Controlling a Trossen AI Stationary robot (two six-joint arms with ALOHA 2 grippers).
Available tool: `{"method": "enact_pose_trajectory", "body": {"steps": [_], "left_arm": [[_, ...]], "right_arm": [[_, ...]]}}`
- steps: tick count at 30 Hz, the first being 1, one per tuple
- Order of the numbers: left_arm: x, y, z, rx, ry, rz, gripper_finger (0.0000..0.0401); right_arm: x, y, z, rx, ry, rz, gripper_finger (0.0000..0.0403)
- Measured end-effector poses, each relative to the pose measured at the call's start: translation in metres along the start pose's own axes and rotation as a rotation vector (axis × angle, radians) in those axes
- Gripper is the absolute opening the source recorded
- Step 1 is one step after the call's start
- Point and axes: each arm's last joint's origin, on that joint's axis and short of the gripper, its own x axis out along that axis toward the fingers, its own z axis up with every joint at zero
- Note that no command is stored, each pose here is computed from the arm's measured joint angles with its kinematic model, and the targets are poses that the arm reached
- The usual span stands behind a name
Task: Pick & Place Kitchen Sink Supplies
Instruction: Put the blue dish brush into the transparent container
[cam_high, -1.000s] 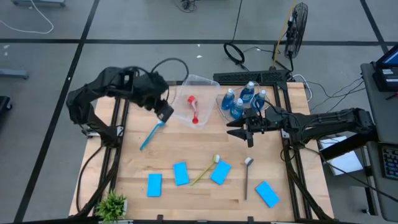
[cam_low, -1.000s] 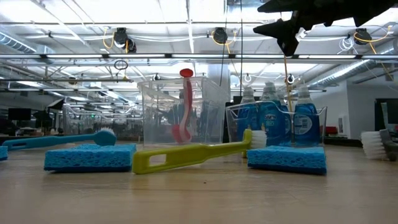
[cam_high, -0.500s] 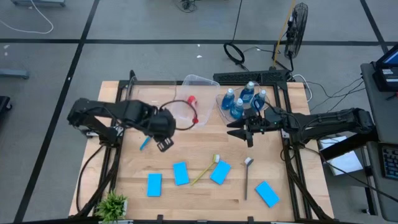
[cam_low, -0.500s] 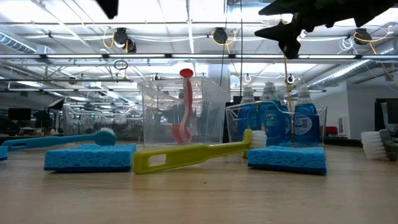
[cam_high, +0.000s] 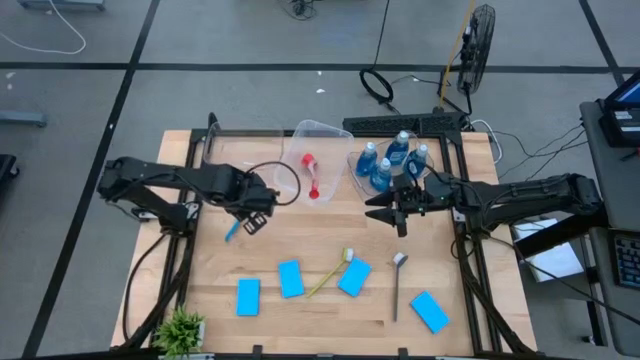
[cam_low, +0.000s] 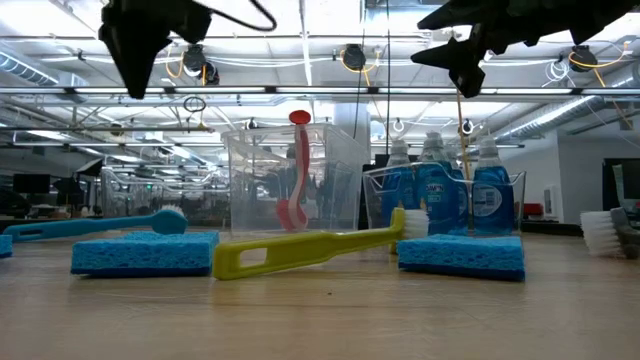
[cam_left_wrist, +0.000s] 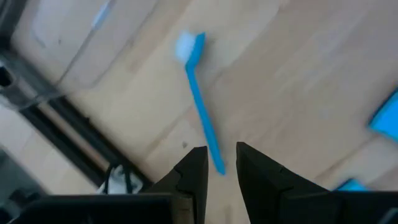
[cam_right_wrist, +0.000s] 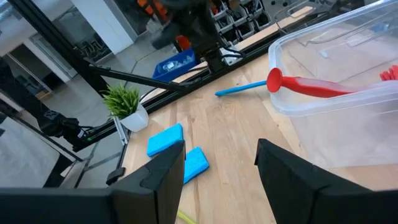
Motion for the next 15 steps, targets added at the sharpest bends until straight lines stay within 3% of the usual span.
{"method": "enact_pose_trajectory", "body": {"steps": [4, 15], "left_arm": [[0.006, 0.014, -0.006, -0.055, -0.017, 0.000, 0.0088], [0.008, 0.058, -0.019, -0.220, -0.167, -0.147, 0.0088]], "right_arm": [[0.000, 0.000, -0.001, -0.003, 0.006, -0.003, 0.0185], [0.000, 0.000, -0.001, -0.006, 0.007, -0.004, 0.0185]]}}
